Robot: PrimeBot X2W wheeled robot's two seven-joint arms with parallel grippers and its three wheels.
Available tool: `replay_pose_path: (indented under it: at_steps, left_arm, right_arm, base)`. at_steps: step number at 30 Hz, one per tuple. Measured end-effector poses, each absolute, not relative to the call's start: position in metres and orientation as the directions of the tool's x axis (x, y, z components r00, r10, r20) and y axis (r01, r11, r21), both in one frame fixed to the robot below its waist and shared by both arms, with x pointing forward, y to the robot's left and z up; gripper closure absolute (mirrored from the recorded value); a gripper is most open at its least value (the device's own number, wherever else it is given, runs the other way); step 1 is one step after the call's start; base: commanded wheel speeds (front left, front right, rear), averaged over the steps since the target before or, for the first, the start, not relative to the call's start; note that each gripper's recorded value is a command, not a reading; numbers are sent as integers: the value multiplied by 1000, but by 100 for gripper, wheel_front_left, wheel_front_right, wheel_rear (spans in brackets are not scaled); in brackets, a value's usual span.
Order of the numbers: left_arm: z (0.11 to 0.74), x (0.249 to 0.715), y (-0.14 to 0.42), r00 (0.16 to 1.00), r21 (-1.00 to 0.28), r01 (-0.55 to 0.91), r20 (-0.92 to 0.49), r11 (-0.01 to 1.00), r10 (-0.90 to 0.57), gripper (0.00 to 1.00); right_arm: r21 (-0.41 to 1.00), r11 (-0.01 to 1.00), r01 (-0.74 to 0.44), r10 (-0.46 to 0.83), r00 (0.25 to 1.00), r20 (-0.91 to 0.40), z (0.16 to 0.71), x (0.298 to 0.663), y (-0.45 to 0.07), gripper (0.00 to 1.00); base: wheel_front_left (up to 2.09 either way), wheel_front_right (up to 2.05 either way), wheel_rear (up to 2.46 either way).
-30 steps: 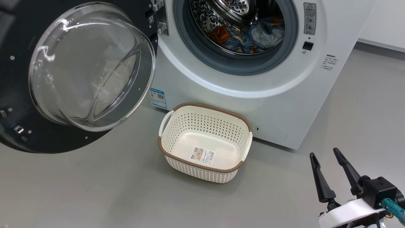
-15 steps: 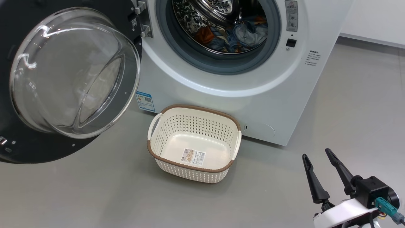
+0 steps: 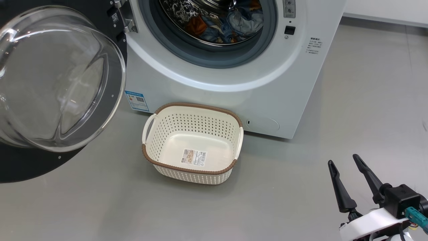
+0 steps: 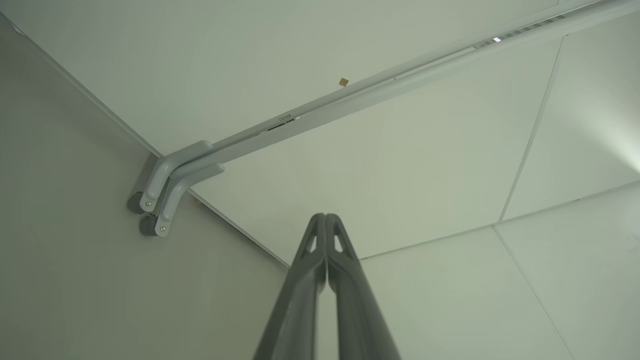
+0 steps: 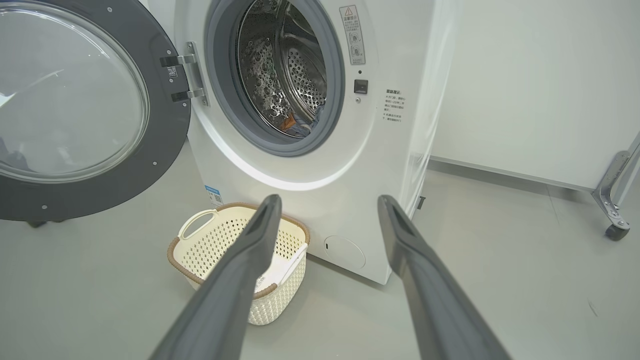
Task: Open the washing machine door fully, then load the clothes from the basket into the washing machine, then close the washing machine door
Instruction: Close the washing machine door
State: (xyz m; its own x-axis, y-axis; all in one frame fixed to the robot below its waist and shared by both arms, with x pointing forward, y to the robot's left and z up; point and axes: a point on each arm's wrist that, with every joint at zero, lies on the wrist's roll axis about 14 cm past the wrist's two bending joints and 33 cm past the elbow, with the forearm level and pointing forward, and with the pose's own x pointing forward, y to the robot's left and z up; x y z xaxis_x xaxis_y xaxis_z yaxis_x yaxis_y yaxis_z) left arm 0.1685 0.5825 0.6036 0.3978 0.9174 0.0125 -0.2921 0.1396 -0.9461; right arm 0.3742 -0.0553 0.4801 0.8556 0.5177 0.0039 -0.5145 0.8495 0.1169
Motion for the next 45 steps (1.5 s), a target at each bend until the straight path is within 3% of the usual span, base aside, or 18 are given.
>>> replay_pose_path:
  at_steps: [21, 35, 45]
  left_arm:
    - [587, 222, 592, 452, -937, -338, -84, 83, 888, 100]
    - [560, 257, 579, 539, -958, -286, -171, -12, 825, 100]
    - [545, 275, 568, 591, -948, -317, -209, -15, 779, 100]
  right_arm:
    - [143, 863, -484, 497, 865, -71, 445, 400, -69, 0]
    - [134, 863, -487, 500, 860, -100, 433, 409, -72, 0]
    - [122, 866, -484, 496, 862, -103, 432, 411, -76, 0]
  base:
    - [0, 0, 0]
    - [0, 0, 0]
    - [0, 0, 0]
